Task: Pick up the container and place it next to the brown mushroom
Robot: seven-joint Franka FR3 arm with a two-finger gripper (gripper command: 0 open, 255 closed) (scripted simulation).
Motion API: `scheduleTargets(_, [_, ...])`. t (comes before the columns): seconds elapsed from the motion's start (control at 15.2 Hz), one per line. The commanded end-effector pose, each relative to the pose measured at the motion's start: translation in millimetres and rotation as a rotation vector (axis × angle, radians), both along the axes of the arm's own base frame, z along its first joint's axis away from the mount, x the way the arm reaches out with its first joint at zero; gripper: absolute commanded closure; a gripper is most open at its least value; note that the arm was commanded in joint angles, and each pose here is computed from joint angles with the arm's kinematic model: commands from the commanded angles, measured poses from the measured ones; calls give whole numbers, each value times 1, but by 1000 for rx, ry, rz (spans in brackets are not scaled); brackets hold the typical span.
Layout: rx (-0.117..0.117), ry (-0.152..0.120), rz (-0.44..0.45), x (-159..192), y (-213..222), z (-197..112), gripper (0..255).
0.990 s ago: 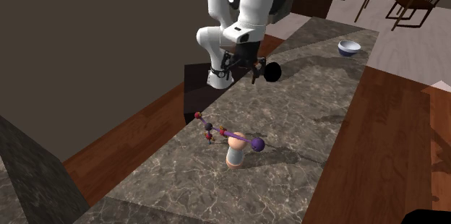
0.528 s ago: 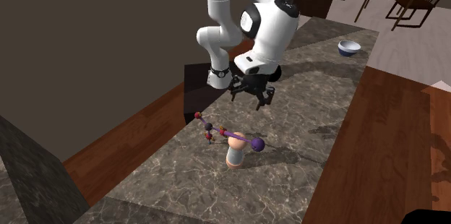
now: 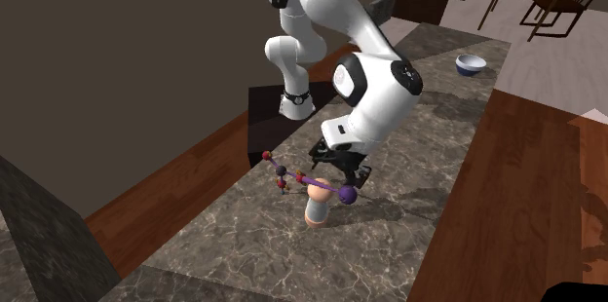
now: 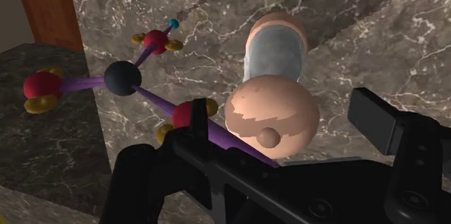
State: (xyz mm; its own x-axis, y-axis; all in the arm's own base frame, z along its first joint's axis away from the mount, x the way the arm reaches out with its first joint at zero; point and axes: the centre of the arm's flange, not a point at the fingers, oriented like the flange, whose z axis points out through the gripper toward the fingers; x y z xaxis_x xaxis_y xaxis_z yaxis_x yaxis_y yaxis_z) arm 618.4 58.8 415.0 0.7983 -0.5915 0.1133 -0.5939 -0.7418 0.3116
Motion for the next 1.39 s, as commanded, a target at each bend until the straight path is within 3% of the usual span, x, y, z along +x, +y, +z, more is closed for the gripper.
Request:
scheduleTargets(0.0, [-7,1,-14,4,-3,-13,0])
scheduleTargets(0.4, [-7,1,-14,1,-13,-40,0])
scheduleTargets(0.86, [-7,2,-14,1,-13,-40,0])
scheduleTargets(0.92, [-7,2,-14,1,-13,-40,255])
scheduleTargets(1.32, [-7,2,-14,1,-13,-40,255])
